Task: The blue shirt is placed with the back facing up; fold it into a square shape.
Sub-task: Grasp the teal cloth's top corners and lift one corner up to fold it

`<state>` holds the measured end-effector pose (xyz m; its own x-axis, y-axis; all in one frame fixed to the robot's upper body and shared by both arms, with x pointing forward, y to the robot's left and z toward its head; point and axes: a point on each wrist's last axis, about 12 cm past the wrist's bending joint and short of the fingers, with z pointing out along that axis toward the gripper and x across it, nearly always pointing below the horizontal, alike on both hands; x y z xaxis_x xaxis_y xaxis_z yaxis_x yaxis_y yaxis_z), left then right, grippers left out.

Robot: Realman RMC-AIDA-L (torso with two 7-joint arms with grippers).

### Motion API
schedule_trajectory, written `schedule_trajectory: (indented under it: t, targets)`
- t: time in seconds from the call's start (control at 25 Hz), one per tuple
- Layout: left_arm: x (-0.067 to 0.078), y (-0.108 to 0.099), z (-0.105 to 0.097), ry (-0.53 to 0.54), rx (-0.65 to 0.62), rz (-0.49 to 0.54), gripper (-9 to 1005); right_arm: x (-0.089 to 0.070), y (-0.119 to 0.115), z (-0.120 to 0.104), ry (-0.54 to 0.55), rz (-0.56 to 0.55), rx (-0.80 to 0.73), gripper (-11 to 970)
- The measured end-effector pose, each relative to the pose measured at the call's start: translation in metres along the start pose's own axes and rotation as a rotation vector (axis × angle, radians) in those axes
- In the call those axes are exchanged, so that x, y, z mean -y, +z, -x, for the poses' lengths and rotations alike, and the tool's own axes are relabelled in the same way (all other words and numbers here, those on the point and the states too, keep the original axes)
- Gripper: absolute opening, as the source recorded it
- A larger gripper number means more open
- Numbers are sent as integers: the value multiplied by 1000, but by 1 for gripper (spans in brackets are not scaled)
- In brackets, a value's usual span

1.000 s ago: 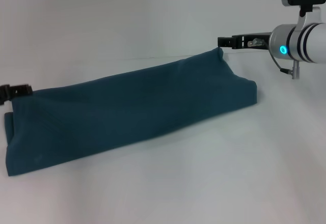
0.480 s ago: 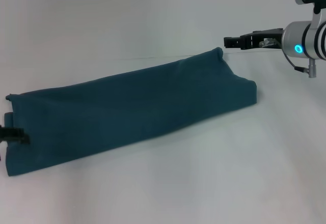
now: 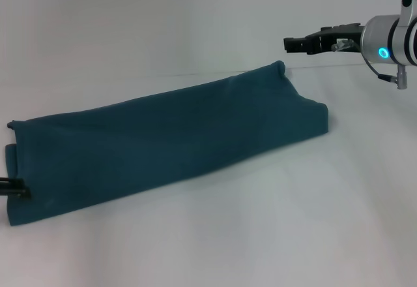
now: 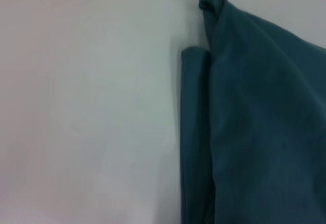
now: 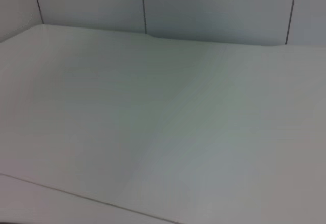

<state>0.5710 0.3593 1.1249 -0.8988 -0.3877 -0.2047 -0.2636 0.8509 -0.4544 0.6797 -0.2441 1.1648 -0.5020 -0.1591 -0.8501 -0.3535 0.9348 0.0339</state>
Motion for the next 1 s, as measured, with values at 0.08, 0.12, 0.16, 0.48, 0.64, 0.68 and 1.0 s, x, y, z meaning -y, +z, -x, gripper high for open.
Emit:
schedule_trajectory:
  t: [0.08, 0.12, 0.16, 0.48, 0.64, 0.68, 1.0]
  targets:
    - [0, 3, -2, -10, -10, -3, 917, 0, 0, 0, -6, 1, 0, 930]
    - [1, 5, -3, -12, -19, -4, 917, -1, 0, 0, -7, 2, 0, 930]
    - [1, 7, -4, -14, -30, -5, 916, 0, 0, 0, -8, 1, 0, 930]
    - [2, 14, -7, -35, -55, -14, 912, 1, -1, -4, -10, -2, -6, 931]
    - [4, 16, -5, -43, -40, -16, 910, 2, -1, -5, -13, -3, -8, 931]
    - [4, 18, -5, -48, -40, -17, 910, 2, -1, -5, -13, -3, -8, 931]
    - [6, 24, -4, -70, -29, -18, 905, 2, -1, -5, -14, -3, -7, 931]
